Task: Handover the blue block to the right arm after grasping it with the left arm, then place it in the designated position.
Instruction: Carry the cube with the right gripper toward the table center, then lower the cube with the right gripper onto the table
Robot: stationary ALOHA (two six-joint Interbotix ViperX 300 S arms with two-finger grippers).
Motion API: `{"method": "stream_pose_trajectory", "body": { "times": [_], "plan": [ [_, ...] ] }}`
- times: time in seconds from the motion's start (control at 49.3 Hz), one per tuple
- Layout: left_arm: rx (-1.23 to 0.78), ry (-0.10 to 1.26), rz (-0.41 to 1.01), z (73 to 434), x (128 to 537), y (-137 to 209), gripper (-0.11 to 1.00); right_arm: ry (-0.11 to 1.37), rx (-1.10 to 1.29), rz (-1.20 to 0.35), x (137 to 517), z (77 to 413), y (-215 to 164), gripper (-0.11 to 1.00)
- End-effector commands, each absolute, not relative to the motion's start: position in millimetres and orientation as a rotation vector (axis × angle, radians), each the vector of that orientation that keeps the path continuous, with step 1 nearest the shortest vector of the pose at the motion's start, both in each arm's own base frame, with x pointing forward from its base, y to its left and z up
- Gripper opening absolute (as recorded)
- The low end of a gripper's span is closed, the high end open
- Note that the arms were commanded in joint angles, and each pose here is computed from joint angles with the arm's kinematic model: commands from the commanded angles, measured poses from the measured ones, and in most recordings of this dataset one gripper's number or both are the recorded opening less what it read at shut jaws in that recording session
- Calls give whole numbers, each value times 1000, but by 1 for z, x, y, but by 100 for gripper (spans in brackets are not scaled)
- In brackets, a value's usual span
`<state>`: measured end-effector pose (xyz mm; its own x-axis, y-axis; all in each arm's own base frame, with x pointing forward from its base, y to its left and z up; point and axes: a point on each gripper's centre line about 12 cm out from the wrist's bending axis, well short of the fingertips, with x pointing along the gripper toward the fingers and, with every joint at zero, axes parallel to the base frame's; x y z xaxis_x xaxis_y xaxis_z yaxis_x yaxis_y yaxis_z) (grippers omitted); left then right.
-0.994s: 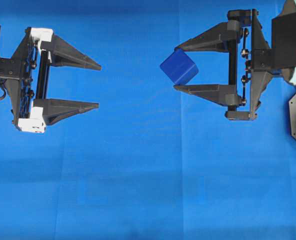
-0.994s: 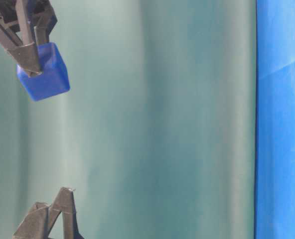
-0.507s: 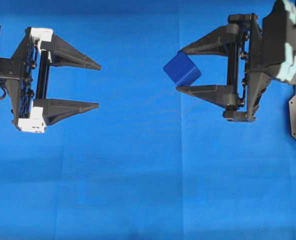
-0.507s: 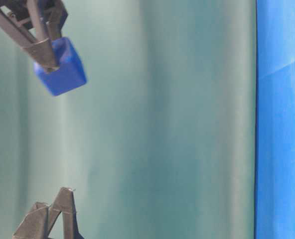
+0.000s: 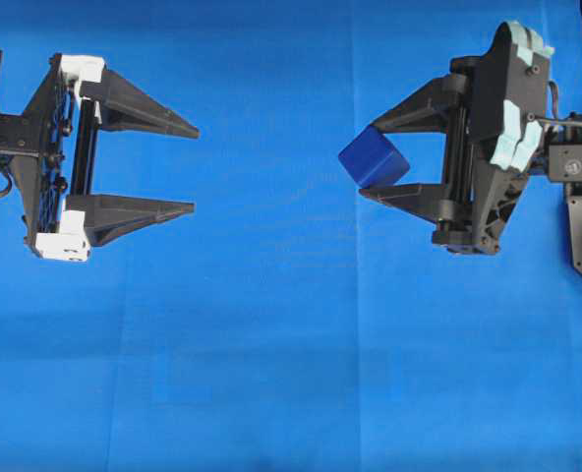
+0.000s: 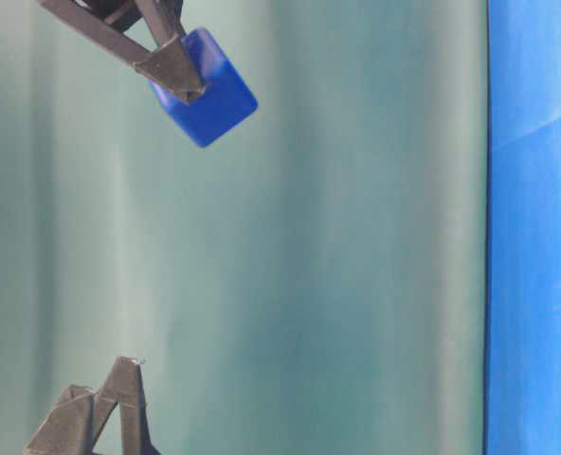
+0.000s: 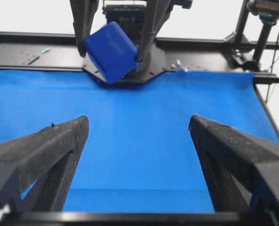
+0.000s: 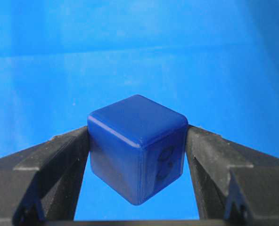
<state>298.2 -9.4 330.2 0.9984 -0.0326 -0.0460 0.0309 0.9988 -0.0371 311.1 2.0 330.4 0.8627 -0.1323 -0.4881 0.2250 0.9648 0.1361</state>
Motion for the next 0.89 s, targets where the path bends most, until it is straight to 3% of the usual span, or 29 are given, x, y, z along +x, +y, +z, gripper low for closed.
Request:
{"method": "stream_pose_trajectory", "body": {
  "times": [0.0,0.872],
  "plan": [
    [-37,5,-34,344,296,-10,93,464,197,-180,312,343,3,56],
    [-37,7,-34,343,296,-10,93,483,192,-184,315,337,3,56]
  ]
}}
